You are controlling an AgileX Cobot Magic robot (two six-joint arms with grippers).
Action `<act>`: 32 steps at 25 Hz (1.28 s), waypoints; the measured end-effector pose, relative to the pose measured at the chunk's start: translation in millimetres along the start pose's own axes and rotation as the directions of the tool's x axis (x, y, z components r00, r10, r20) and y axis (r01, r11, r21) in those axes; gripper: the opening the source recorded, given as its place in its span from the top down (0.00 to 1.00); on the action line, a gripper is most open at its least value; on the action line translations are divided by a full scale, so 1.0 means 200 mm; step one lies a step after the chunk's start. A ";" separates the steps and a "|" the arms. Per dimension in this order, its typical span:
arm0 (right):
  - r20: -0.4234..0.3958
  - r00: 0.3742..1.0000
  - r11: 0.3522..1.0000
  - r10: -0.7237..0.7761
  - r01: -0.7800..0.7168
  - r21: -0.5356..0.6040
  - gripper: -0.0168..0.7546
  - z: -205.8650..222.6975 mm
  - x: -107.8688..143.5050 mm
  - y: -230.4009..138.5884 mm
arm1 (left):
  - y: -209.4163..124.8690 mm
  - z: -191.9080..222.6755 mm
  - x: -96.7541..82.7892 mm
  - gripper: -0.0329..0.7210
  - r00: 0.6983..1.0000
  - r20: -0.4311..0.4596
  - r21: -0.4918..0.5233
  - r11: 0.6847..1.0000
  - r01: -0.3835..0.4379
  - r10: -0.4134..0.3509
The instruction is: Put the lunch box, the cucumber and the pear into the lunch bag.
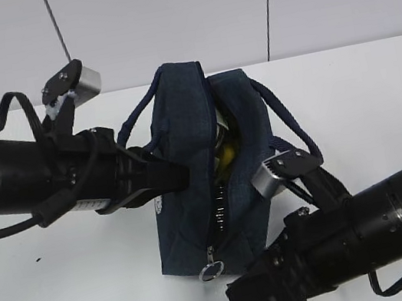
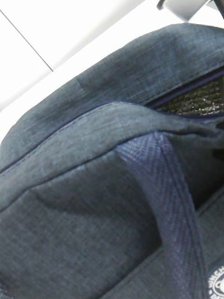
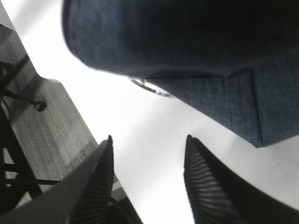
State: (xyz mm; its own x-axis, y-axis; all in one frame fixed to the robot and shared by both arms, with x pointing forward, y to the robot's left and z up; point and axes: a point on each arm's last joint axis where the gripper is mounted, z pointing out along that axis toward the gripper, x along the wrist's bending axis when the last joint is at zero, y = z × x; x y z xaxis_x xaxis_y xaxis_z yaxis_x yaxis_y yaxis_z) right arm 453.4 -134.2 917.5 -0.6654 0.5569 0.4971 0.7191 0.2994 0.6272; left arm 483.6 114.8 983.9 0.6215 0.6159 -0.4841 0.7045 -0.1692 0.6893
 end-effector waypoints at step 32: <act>0.969 0.245 0.999 0.034 -0.013 -0.032 0.54 -0.55 -0.27 0.13 | 0.00 0.00 -0.01 0.98 1.000 0.022 0.004 1.000 -0.001 0.000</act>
State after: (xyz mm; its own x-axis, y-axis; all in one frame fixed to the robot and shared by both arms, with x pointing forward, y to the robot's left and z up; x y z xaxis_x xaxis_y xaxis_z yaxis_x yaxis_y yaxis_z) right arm 485.9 -242.6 973.2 0.0558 0.8974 -0.4377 0.7209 0.2671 0.6395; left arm 482.1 113.6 984.7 0.6293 0.5986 -0.4956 0.7055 -0.1726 0.6874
